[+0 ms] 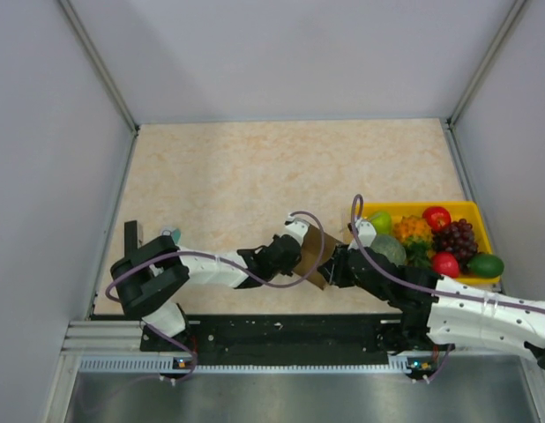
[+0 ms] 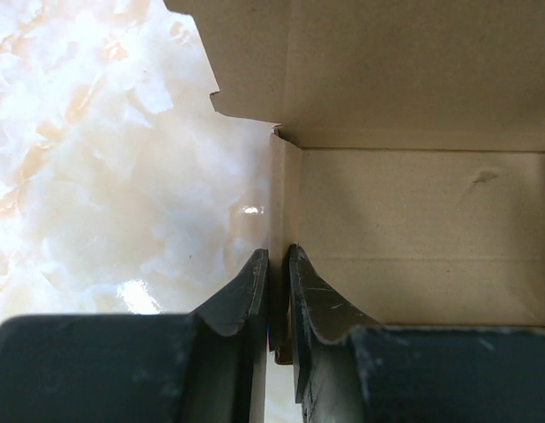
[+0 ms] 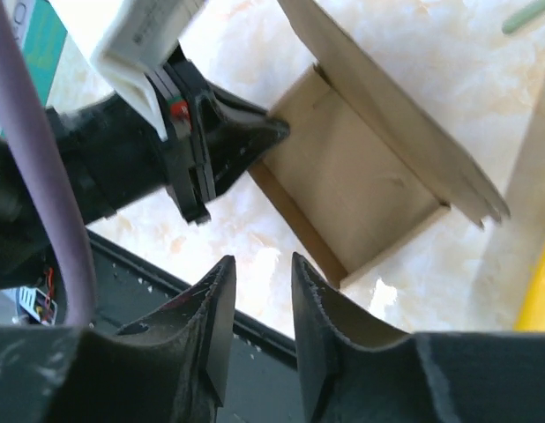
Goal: Fold the paper box
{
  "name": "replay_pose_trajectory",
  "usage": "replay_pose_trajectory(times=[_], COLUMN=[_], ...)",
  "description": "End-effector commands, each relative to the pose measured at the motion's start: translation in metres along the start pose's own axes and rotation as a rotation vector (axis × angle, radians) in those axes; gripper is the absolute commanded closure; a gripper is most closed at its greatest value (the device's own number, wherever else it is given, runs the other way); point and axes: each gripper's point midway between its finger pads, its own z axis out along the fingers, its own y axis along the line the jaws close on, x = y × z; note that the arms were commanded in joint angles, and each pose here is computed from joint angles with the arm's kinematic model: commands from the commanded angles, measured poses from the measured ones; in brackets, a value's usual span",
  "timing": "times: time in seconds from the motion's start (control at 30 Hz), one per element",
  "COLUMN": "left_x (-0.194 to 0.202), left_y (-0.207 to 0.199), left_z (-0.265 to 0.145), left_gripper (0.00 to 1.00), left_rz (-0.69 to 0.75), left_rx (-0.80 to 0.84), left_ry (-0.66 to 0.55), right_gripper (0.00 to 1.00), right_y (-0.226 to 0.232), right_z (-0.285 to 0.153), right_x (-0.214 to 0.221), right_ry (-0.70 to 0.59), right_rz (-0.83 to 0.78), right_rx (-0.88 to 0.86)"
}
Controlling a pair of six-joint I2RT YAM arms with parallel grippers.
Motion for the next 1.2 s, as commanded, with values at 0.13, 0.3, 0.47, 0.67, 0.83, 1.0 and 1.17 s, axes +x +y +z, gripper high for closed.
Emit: replay_pose_trajectory(times=[0.13, 0.3, 0.47, 0.67, 0.83, 1.0, 1.17], left_x=[0.025, 0.015, 0.004, -0.015, -0.031, -0.048, -0.062], left_y=[0.021, 0.022, 0.028, 0.034, 0.039, 0.039, 0.035], left_z=[-0.006, -0.017, -0.035, -0.063, -0.082, -0.1, -0.112], left_gripper=[1.0, 1.0, 1.0, 1.0, 1.0, 1.0, 1.0], left_rz=[-0.028, -0.076, -0.132, -0.184, -0.222, -0.249, -0.285], left_rx=[-0.117, -0.103, -0.113, -0.094, -0.088, -0.059, -0.017], left_ry=[0.095, 0.054, -0.005, -0.075, -0.136, -0.195, -0.237], right_gripper=[0.46, 0.3, 0.25, 0.2, 0.2, 0.22, 0.3], right_y=[-0.037, -0.047, -0.029, -0.003, 0.012, 0.018, 0.028], right_z=[-0.011, -0.013, -0.004, -0.002, 0.0, -0.004, -0.004], right_x=[0.033, 0.025, 0.013, -0.003, -0.01, -0.024, -0.035], right_ry=[0.038, -0.04, -0.073, -0.078, -0.073, -0.14, -0.172], right_rz=[0.202, 0.259, 0.304, 0.295, 0.311, 0.349, 0.406], right_rx=[0.066, 0.06, -0.091, -0.228, -0.271, -0.326, -0.389])
